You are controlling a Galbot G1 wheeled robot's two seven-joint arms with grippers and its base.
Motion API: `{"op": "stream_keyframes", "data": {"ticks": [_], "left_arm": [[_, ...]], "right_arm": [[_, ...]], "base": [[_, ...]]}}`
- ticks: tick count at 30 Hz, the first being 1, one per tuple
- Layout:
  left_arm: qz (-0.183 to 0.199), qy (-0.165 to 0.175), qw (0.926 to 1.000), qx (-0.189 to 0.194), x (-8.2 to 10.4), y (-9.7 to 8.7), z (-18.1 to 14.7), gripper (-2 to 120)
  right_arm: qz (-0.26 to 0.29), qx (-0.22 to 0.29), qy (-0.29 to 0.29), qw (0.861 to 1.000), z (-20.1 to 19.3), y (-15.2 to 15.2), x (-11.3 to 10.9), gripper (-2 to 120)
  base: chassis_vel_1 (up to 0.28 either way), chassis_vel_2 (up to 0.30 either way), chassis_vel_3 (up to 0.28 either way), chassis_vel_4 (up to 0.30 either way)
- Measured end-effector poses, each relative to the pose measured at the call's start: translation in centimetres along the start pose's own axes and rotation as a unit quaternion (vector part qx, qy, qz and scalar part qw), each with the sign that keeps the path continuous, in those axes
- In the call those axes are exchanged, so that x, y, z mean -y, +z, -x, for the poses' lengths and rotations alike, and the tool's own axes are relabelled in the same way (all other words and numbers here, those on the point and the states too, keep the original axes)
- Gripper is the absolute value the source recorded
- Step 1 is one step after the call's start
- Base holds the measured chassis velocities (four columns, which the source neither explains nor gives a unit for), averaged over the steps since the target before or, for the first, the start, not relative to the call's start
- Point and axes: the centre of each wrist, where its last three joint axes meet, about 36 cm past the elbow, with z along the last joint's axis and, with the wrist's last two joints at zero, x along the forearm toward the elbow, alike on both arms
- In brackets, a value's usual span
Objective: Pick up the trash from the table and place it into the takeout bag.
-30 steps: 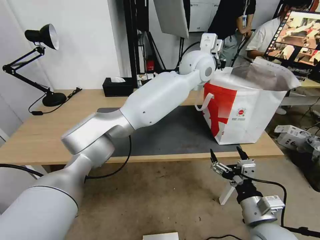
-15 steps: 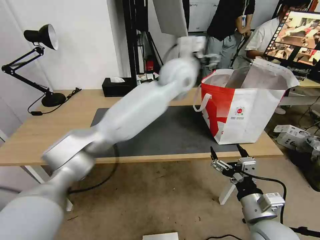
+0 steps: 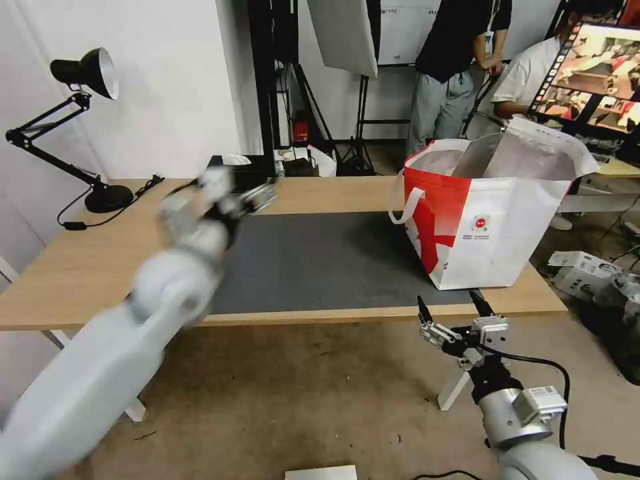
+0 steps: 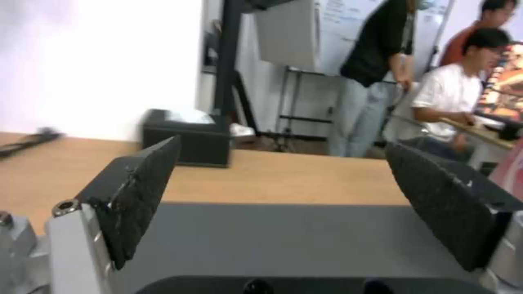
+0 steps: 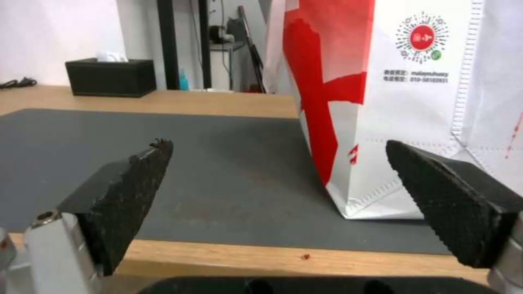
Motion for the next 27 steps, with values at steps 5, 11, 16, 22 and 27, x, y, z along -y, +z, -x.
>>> {"op": "stream_keyframes", "data": {"ticks": [5,11,16,22,27], "left_arm": [[0.022,-0.044,0.9979,0.042,-2.2,3.8,-8.2,100],[0.049,-0.076,0.9947,0.048,-2.2,7.8,-17.1,100],[0.048,-0.078,0.9950,0.039,-0.9,8.9,-19.1,100],[0.046,-0.091,0.9939,0.041,1.4,9.7,-20.5,100],[0.045,-0.093,0.9938,0.042,1.5,9.7,-20.4,100]], "right_arm": [[0.002,0.004,0.006,1.000,-0.1,-0.2,-0.1,100],[-0.004,0.011,0.023,1.000,-0.9,-0.7,0.0,100],[-0.009,0.018,0.039,0.999,-1.5,-1.0,0.2,100],[-0.038,0.042,0.058,0.997,-1.9,-0.9,0.1,100],[-0.039,0.043,0.059,0.997,-1.9,-0.8,0.1,100]], "base": [[0.000,0.000,0.000,0.000],[0.000,0.000,0.000,0.000],[0.000,0.000,0.000,0.000],[0.000,0.000,0.000,0.000],[0.000,0.000,0.000,0.000]]}}
